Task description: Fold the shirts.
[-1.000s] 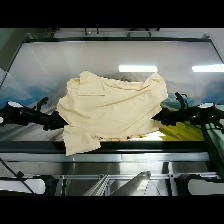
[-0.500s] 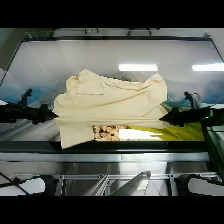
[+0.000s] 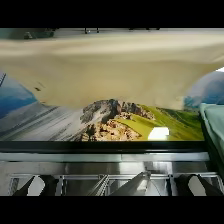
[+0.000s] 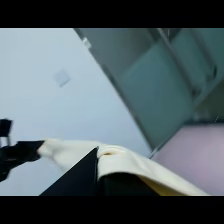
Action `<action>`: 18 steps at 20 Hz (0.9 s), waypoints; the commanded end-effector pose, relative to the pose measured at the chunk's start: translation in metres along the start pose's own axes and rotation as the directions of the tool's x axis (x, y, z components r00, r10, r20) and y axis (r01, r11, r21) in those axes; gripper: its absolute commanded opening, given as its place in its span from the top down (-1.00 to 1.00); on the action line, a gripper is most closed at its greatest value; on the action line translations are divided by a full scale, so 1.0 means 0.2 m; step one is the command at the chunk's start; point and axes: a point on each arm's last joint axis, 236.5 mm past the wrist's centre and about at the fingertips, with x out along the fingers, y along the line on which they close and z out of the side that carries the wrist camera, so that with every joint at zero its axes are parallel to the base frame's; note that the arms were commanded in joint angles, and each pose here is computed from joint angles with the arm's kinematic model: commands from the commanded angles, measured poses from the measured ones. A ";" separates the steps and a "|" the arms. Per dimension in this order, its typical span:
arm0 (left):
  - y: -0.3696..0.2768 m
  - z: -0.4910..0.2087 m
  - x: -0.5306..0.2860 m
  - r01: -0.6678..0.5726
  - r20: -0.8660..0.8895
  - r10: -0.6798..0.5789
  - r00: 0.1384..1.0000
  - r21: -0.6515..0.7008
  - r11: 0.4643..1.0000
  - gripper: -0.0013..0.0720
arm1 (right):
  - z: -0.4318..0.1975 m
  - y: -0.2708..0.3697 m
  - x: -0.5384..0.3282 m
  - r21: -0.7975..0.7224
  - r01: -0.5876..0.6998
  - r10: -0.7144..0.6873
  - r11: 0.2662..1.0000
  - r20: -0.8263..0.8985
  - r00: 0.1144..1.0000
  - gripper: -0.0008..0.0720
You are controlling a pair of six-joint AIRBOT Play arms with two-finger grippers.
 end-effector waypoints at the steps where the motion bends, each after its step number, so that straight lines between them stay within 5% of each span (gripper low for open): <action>1: -0.62 0.27 -0.09 0.016 0.091 -0.054 0.994 0.373 0.928 0.87 | 0.35 0.58 0.05 -0.370 0.088 0.000 0.925 0.232 0.973 0.93; 4: -0.69 0.38 -0.07 0.053 0.053 -0.084 0.995 0.428 0.902 0.87 | 0.36 0.56 0.07 -0.456 0.221 -0.124 0.862 0.233 0.965 0.93; 11: 0.05 0.17 0.19 -0.019 -0.253 0.086 0.964 0.256 0.967 0.87 | -0.11 -0.23 -0.01 -0.147 0.363 -0.380 0.920 -0.107 0.919 0.93; 14: 0.32 -0.16 0.45 0.046 -0.474 0.022 0.880 0.130 0.990 0.87 | -0.45 -0.59 -0.01 0.019 0.388 -0.374 0.921 -0.228 0.899 0.93; 18: 0.78 -0.68 0.74 -0.036 -0.704 0.050 0.708 0.034 0.999 0.87 | -0.88 -1.13 -0.03 0.132 0.517 -0.449 0.846 -0.347 0.823 0.93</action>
